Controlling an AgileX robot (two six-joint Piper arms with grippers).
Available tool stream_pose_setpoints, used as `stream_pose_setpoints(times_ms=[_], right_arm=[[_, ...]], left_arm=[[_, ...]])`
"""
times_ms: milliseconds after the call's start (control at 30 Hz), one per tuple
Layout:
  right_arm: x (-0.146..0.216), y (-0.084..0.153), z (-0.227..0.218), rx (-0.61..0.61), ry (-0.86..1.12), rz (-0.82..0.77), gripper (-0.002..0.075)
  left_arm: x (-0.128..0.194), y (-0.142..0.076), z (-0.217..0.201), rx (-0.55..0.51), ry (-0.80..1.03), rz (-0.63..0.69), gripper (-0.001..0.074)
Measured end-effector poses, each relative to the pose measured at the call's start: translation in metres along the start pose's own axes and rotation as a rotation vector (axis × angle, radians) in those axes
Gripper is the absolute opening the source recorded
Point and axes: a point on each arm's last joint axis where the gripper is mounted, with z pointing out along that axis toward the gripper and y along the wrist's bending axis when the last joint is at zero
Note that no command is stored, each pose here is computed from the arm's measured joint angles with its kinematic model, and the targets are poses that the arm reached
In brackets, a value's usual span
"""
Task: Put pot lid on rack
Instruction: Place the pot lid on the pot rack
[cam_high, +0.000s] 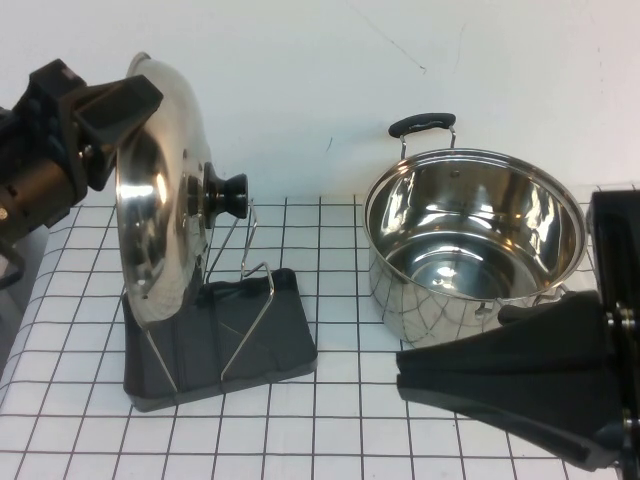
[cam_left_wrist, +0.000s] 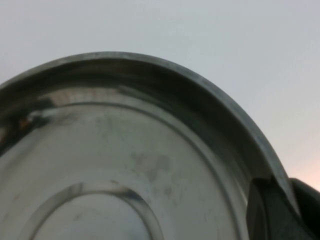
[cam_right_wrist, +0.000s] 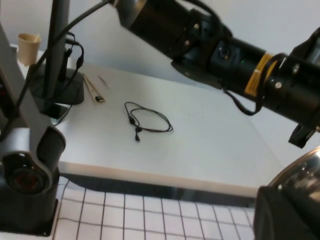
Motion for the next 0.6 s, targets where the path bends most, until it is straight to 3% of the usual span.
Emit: stream_pose_setpoints(times_ms=[600], right_arm=[[0.007, 0.000, -0.003, 0.047, 0.025, 0.063, 0.0005]], left_arm=[[0.011, 0.040, 0.033, -0.157, -0.014, -0.043, 0.0015]])
